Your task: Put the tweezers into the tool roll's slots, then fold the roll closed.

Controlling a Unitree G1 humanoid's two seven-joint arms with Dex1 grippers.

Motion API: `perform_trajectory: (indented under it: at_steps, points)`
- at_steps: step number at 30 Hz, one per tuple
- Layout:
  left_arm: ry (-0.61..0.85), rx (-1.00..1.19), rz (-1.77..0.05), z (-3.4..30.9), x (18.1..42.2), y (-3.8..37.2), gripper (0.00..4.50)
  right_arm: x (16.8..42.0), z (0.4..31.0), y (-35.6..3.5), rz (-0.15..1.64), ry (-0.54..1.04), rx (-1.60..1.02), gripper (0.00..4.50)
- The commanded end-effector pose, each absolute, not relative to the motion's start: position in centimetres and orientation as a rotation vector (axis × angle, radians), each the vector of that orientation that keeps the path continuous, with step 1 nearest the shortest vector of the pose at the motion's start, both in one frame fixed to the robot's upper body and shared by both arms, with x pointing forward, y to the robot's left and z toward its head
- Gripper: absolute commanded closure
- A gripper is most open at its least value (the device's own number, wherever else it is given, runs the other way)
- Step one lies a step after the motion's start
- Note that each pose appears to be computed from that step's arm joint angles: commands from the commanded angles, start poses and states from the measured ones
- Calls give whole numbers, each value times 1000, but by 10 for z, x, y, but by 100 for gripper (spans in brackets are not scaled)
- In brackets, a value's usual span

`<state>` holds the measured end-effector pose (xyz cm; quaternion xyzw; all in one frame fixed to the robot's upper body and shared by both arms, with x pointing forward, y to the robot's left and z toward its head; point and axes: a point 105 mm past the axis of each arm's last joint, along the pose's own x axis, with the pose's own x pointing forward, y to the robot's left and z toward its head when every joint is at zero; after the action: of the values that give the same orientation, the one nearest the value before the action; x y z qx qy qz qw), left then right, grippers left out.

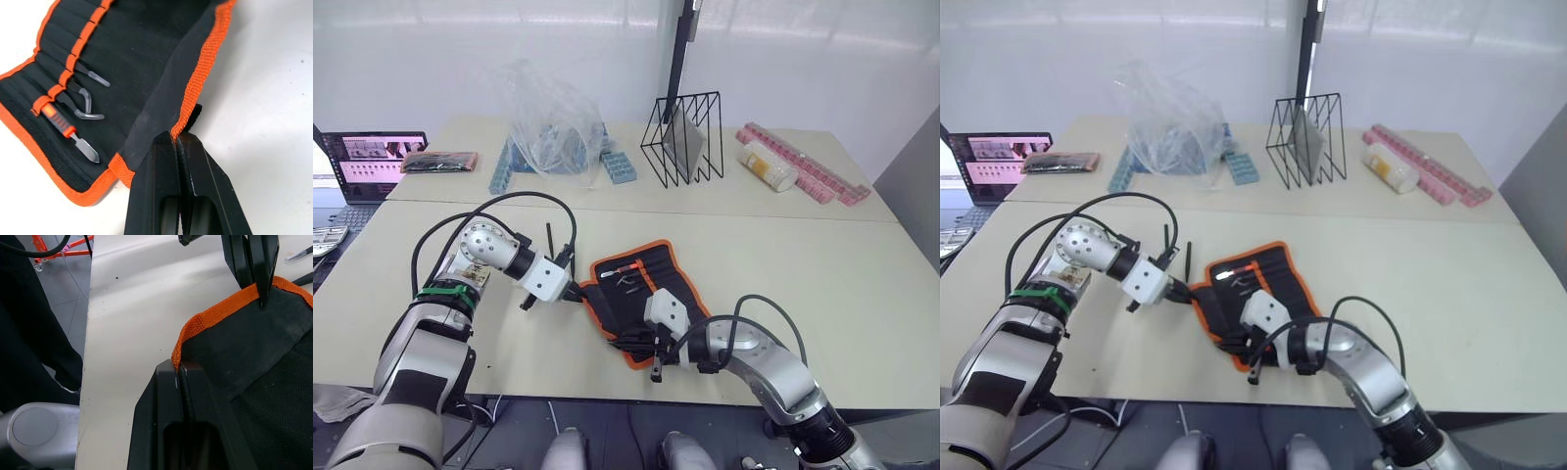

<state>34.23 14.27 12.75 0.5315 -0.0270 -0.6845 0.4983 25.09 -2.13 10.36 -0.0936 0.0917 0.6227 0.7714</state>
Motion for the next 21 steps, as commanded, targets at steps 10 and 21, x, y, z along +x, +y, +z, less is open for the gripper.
perform_trajectory:
  at_steps: [10,21]
  points:
    - [-72,1376,-1594,110,345,146,450,268,124,-17,1244,190,-21,124]
    - [-83,1389,-1575,113,347,148,450,275,82,-16,1219,277,-119,447]
